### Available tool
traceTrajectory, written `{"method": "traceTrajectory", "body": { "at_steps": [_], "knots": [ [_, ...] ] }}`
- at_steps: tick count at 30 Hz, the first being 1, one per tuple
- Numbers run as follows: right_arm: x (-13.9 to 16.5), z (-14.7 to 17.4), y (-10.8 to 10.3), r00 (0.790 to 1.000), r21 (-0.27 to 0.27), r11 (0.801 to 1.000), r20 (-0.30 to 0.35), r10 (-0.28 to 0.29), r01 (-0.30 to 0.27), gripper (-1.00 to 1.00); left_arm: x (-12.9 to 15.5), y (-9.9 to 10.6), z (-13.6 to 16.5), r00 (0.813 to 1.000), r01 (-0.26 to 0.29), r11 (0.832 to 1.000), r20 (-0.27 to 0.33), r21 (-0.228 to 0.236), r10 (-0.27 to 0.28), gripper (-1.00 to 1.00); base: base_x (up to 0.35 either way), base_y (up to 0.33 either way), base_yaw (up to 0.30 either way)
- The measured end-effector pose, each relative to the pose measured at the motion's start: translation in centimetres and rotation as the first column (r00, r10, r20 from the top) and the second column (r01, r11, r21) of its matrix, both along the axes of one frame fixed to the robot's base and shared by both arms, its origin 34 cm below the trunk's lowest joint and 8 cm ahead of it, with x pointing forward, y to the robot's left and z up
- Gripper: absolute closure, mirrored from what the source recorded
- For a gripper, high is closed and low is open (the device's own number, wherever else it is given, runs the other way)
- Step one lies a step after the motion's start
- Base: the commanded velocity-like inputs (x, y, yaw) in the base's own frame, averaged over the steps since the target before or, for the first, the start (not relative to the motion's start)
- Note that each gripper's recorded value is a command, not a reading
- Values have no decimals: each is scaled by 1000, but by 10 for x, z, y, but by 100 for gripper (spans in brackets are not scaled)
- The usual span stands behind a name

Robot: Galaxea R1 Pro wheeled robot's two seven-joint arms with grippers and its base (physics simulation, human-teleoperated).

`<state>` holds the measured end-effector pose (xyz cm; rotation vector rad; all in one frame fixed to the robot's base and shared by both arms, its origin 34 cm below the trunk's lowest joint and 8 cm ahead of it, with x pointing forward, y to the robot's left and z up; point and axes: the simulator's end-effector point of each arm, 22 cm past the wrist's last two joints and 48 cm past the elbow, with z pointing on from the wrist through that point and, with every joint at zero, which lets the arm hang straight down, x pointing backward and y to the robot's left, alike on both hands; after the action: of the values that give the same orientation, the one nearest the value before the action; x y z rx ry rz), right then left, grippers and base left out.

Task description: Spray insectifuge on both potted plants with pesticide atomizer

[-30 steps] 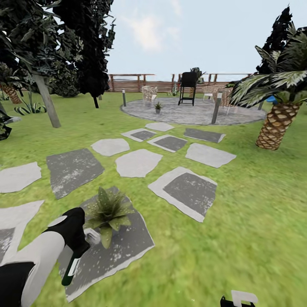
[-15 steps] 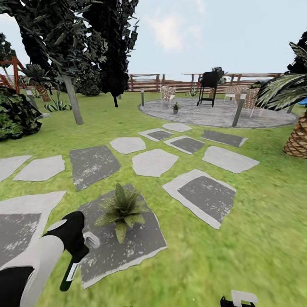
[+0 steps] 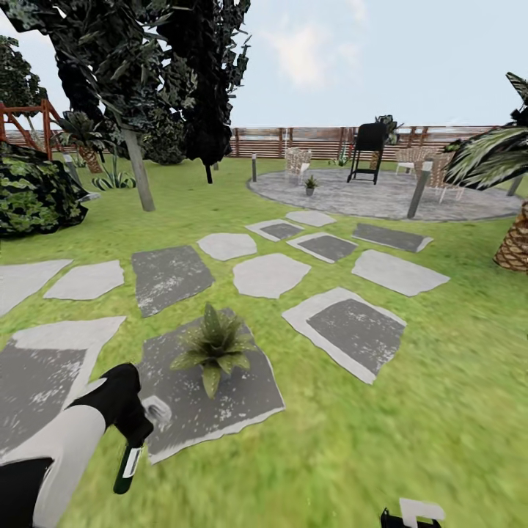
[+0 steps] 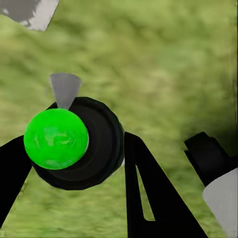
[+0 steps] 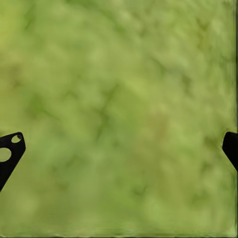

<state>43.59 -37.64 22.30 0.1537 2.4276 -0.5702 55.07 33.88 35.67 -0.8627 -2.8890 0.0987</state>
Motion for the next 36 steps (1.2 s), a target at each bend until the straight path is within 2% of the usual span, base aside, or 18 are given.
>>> {"method": "traceTrajectory", "body": {
  "at_steps": [2,4,6,7,9,10,12,13,15,16,18,19,20,24,25,28,34,36],
  "knots": [
    [1,0,1,1000,-3,1000,0,10,-10,-100,11,-6,-2,997,36,997,67,-72,-31,100,-311,-85,0],
    [8,2,6,997,-23,997,-2,78,-78,-100,19,-13,-8,987,68,987,152,-146,-45,100,-311,-81,0],
    [22,6,18,981,-47,980,-4,194,-194,-100,32,-25,-12,954,162,960,285,-227,-94,100,-163,-36,0],
    [28,8,21,974,-49,973,3,226,-225,-100,34,-30,-13,938,202,948,328,-247,-114,100,-65,-14,0],
    [54,15,38,941,0,942,42,336,-336,-100,35,-45,-16,891,305,909,423,-285,-167,100,-27,-6,0],
    [63,18,47,924,30,924,59,379,-381,-100,33,-49,-17,878,332,897,443,-292,-180,100,-11,-2,0],
    [87,31,70,861,95,857,111,497,-507,-100,32,-61,-18,846,394,867,489,-306,-212,100,-4,-1,0],
    [94,38,78,834,116,827,132,536,-550,-100,30,-66,-19,838,414,854,498,-314,-224,100,-1,0,0],
    [101,45,87,799,132,789,149,583,-600,-100,20,-78,-25,838,437,834,490,-337,-241,100,0,0,0],
    [101,45,97,766,140,754,144,626,-642,-100,15,-90,-27,839,448,819,485,-358,-247,100,0,0,0],
    [96,43,129,653,155,636,113,749,-756,-100,9,-123,-29,832,479,785,489,-393,-263,100,0,0,0],
    [94,43,138,617,160,600,104,780,-784,-100,8,-135,-29,826,494,772,492,-401,-273,100,0,0,0],
    [95,44,149,577,162,558,101,811,-814,-100,4,-151,-30,814,525,749,494,-403,-305,100,0,0,0],
    [101,47,140,602,144,586,113,790,-797,-100,0,-132,-34,830,506,770,463,-390,-311,100,0,0,0],
    [100,47,144,602,151,585,119,789,-797,-100,-2,-127,-35,830,507,772,460,-383,-316,100,0,0,0],
    [103,50,157,592,160,573,136,794,-804,-100,-8,-120,-40,831,506,777,452,-374,-324,100,0,0,0],
    [102,52,185,573,178,548,160,803,-817,-100,-3,-116,-42,814,523,781,471,-341,-340,100,0,0,0],
    [102,53,195,561,182,534,166,811,-826,-100,-1,-117,-43,809,528,782,476,-332,-345,100,0,0,0]
  ]
}}
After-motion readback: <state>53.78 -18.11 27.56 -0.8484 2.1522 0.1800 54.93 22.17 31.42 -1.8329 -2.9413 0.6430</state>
